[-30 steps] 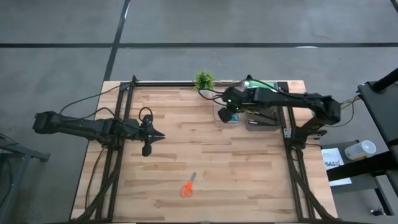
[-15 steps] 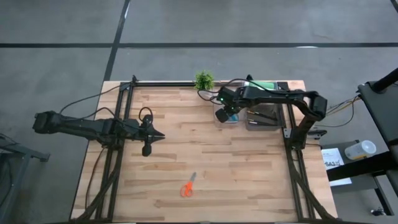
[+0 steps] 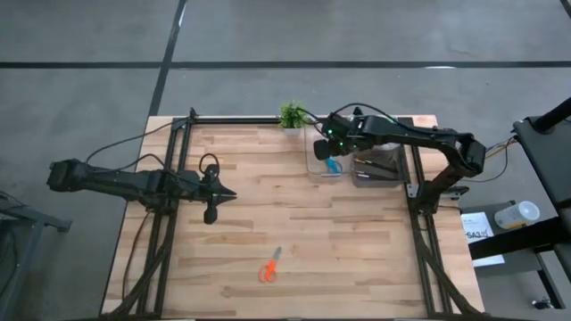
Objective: Pick & Place Paint Supplies
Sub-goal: Put the black scissors into the left transparent bin, then put the orange scissors into the left transparent bin
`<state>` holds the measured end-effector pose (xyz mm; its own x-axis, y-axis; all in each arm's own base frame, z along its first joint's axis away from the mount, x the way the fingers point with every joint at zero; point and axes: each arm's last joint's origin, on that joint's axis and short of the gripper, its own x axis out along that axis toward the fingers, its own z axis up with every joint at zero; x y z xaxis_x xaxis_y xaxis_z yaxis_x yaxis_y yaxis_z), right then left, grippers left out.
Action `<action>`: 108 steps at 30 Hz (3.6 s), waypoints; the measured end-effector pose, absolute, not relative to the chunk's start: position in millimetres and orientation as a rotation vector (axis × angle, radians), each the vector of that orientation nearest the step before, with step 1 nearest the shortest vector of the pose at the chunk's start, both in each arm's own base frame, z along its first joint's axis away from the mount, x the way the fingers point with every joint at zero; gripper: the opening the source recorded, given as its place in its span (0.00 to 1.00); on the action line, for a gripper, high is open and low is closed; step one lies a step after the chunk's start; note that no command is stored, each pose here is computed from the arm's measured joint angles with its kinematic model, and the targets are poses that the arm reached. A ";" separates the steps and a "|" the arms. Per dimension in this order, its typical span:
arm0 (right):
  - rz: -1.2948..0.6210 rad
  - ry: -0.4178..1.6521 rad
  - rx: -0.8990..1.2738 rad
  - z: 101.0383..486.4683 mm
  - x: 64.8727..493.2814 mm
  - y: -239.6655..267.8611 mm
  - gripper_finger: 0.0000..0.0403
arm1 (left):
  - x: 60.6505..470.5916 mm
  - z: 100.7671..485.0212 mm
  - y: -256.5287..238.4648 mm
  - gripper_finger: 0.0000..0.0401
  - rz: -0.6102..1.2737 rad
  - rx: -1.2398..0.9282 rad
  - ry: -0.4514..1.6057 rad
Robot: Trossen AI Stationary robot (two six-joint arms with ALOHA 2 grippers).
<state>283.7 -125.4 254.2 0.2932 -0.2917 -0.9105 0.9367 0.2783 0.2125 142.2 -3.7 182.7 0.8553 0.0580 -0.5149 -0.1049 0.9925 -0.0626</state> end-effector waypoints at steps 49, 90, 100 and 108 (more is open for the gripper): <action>-1.120 0.812 1.111 200.2 319.1 -139.4 0.33 | 142.2 182.7 -3.7 0.15 0.085 -0.090 0.538; -0.455 0.598 0.565 312.3 310.4 -1.1 0.52 | 142.2 182.7 -3.7 0.15 0.085 -0.089 0.538; 0.002 0.580 0.083 300.5 323.1 105.9 0.52 | 142.2 182.7 -3.7 0.15 0.085 -0.089 0.538; 0.192 0.350 -0.092 260.3 359.6 175.0 0.52 | 142.1 182.5 -3.7 0.15 0.086 -0.089 0.540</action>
<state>359.6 175.0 260.3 0.9215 0.1706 -0.3490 -0.2025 0.9777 -0.0566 142.1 -3.7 182.5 0.8541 0.0578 -0.5169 -0.1047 0.9926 -0.0621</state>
